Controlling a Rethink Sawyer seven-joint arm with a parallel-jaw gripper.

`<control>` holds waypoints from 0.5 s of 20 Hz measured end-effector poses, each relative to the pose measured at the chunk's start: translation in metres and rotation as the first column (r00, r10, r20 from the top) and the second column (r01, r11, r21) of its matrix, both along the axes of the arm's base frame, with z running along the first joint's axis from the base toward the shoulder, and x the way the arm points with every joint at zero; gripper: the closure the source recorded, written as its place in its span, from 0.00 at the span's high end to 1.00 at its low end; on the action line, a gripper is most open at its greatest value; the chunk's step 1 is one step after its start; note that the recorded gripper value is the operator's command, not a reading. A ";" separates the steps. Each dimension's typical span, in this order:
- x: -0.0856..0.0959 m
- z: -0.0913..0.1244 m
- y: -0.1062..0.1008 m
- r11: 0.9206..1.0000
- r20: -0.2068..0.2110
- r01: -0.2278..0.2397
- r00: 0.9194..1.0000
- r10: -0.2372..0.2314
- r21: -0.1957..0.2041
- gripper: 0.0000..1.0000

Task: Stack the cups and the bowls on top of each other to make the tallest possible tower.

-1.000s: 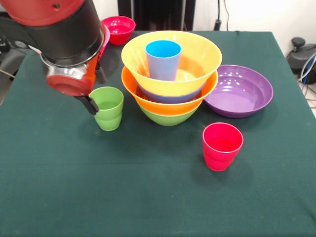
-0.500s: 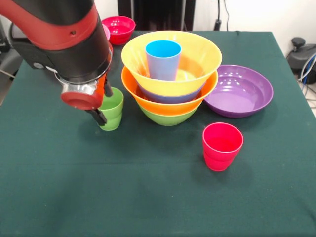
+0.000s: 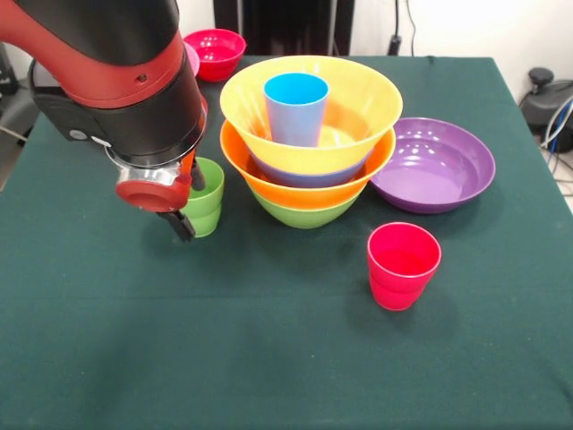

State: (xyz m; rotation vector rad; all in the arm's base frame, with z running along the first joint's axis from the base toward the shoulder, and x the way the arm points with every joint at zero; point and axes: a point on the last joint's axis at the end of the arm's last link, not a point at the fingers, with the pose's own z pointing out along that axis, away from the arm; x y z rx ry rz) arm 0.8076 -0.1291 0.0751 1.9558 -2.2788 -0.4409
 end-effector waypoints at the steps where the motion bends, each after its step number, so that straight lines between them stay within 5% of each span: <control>1: 0.000 0.000 -0.001 1.000 -0.001 0.000 1.000 0.000 -0.002 1.00; 10: -0.004 -0.004 -0.006 1.000 -0.013 0.003 1.000 -0.003 -0.018 1.00</control>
